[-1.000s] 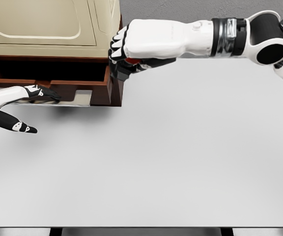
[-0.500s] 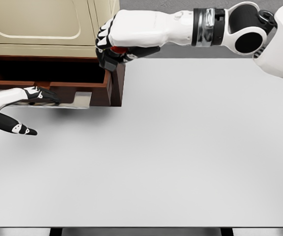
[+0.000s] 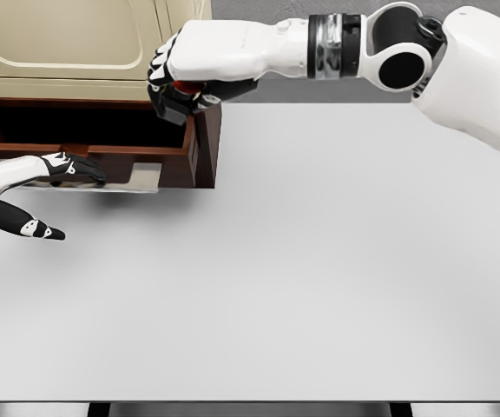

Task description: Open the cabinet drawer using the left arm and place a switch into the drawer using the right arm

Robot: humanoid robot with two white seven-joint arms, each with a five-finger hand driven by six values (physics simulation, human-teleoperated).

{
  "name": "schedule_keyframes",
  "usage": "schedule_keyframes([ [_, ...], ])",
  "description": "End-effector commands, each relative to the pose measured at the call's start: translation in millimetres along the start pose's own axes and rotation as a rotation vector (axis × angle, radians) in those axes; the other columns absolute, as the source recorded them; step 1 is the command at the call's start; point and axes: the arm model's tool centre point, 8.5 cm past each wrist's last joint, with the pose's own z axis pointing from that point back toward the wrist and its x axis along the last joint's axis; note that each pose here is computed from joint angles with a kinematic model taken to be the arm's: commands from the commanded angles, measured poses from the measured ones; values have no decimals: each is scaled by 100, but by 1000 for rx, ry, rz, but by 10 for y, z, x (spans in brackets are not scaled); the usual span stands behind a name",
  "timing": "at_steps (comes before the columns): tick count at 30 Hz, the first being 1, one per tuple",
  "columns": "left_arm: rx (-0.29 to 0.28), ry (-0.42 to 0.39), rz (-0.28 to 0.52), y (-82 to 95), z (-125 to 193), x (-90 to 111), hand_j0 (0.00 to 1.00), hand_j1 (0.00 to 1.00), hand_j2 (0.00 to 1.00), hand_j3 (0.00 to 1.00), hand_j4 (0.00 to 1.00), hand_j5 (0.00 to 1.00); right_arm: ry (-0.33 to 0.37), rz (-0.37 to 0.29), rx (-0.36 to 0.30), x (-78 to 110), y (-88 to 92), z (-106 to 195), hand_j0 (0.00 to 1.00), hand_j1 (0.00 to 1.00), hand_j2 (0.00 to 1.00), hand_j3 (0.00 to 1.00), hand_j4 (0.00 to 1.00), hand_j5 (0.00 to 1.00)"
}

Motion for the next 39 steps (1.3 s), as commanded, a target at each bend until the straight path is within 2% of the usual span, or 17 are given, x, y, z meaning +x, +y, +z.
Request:
schedule_keyframes([
  [1, -28, -57, -8, -96, -60, 64, 92, 92, 92, 92, 92, 92, 15, -13, -2, -58, 2, -19, 44, 44, 44, 44, 44, 44],
  [7, -28, -57, -8, -96, -60, 64, 92, 92, 92, 92, 92, 92, -11, -23, 22, -23, 48, -240, 44, 44, 44, 44, 44, 44],
  [15, -29, -59, -8, -97, -62, 68, 92, 92, 92, 92, 92, 92, 58, -47, 48, -255, 111, -361, 45, 45, 45, 45, 45, 45],
  [20, -29, -59, -8, -97, -62, 68, 92, 92, 92, 92, 92, 92, 52, -47, 52, -249, 78, -459, 46, 46, 46, 46, 46, 46],
  [21, -29, -59, -8, -97, -62, 68, 92, 92, 92, 92, 92, 92, 55, -49, 58, -258, 87, -468, 48, 48, 48, 48, 48, 48],
  [23, -29, -59, -8, -97, -62, 68, 92, 92, 92, 92, 92, 92, 55, -50, 58, -258, 81, -470, 58, 58, 58, 58, 58, 58],
  [24, -29, -59, -8, -97, -62, 68, 92, 92, 92, 92, 92, 92, 58, -54, 54, -268, 81, -468, 59, 59, 59, 59, 59, 59],
  [28, -29, -59, -8, -97, -62, 68, 92, 92, 92, 92, 92, 92, 52, -54, 53, -253, 74, -518, 59, 59, 59, 59, 59, 59],
  [34, -30, -58, -6, -107, -63, 64, 92, 92, 92, 92, 92, 92, 96, -48, 36, -371, 21, -452, 59, 59, 59, 59, 59, 59],
  [39, -32, -58, -5, -112, -64, 62, 92, 92, 92, 92, 92, 92, 96, -50, 34, -371, 24, -451, 59, 59, 59, 59, 59, 59],
])
